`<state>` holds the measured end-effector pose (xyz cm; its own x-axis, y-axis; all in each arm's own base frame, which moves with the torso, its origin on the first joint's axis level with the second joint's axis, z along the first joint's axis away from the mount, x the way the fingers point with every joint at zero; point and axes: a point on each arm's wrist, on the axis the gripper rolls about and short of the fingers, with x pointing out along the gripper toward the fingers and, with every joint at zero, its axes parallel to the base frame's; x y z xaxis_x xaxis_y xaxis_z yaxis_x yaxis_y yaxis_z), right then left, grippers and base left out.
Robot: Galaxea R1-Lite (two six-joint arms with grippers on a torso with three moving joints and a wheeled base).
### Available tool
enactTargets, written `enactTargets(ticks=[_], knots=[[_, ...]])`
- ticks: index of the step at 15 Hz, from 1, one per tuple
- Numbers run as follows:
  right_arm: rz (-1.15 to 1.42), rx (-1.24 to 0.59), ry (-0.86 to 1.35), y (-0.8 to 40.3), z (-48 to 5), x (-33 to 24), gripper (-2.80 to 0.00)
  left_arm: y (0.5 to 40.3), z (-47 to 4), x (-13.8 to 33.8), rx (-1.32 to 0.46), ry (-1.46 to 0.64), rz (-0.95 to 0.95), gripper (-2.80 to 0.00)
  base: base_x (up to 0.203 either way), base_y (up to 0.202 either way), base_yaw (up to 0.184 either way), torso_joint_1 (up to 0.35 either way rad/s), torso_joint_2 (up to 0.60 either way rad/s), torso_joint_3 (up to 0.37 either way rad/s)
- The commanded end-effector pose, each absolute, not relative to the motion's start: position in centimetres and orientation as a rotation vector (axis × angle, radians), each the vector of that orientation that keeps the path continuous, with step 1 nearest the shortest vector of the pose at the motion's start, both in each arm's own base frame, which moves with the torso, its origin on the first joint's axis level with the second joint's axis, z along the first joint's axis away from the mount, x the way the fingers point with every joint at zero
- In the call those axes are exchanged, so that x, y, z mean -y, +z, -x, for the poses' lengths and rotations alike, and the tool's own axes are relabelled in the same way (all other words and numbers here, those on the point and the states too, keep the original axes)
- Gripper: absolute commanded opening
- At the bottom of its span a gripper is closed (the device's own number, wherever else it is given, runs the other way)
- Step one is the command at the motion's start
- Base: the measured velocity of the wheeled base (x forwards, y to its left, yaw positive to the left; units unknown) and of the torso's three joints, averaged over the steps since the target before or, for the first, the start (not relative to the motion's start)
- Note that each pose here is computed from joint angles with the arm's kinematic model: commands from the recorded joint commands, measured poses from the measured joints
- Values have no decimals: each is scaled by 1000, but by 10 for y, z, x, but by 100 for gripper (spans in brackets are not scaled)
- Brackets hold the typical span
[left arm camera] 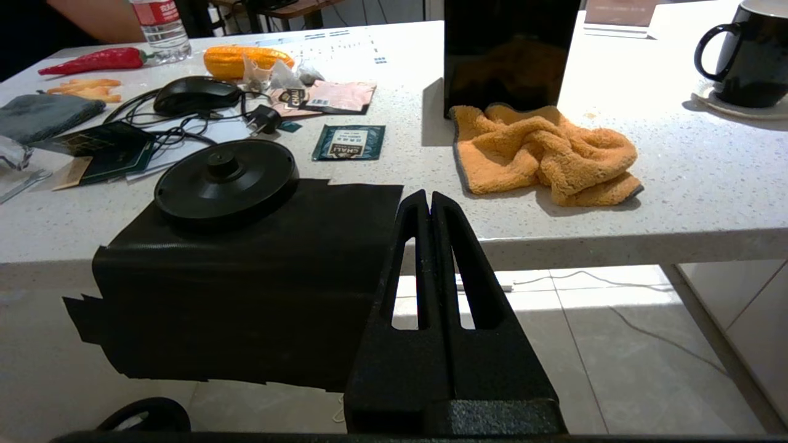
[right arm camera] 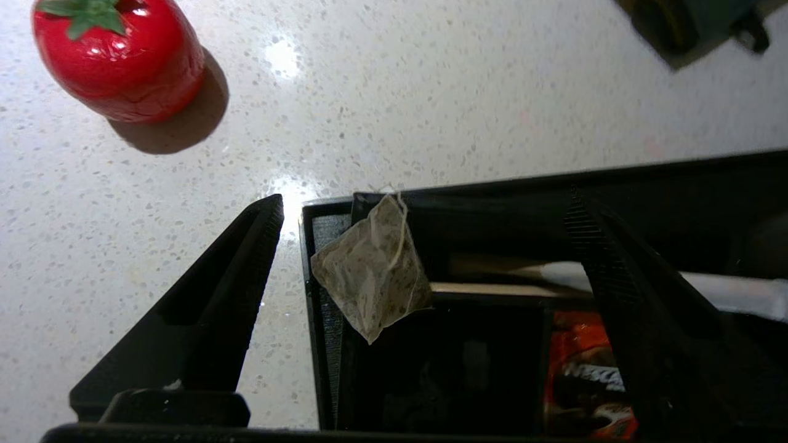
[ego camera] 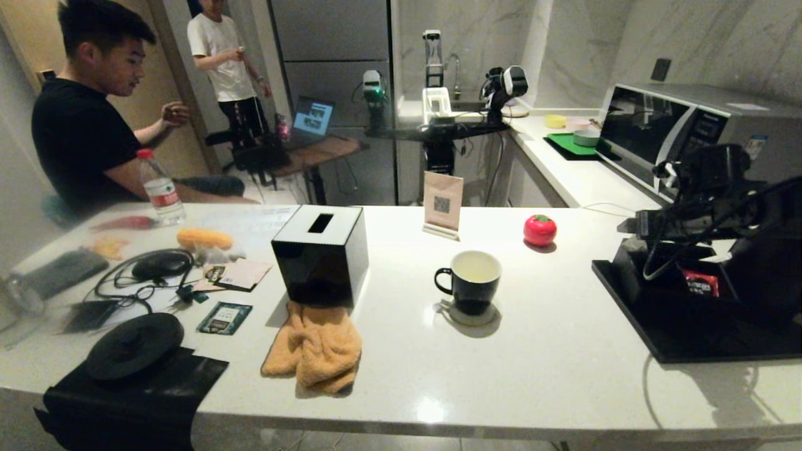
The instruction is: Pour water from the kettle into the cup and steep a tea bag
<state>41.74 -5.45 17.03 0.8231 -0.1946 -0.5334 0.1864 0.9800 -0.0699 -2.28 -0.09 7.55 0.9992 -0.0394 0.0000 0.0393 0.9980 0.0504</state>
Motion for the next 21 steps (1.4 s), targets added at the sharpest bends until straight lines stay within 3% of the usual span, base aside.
enactTargets(ticks=[1,21], knots=[[-12,-583,-219,164,-424,50,0,75,23,1,1,-40,-51,-280,0,0,0,0,0,0],[-63,-631,-284,148,-434,48,0,75,23,1,1,-40,-51,-280,0,0,0,0,0,0]])
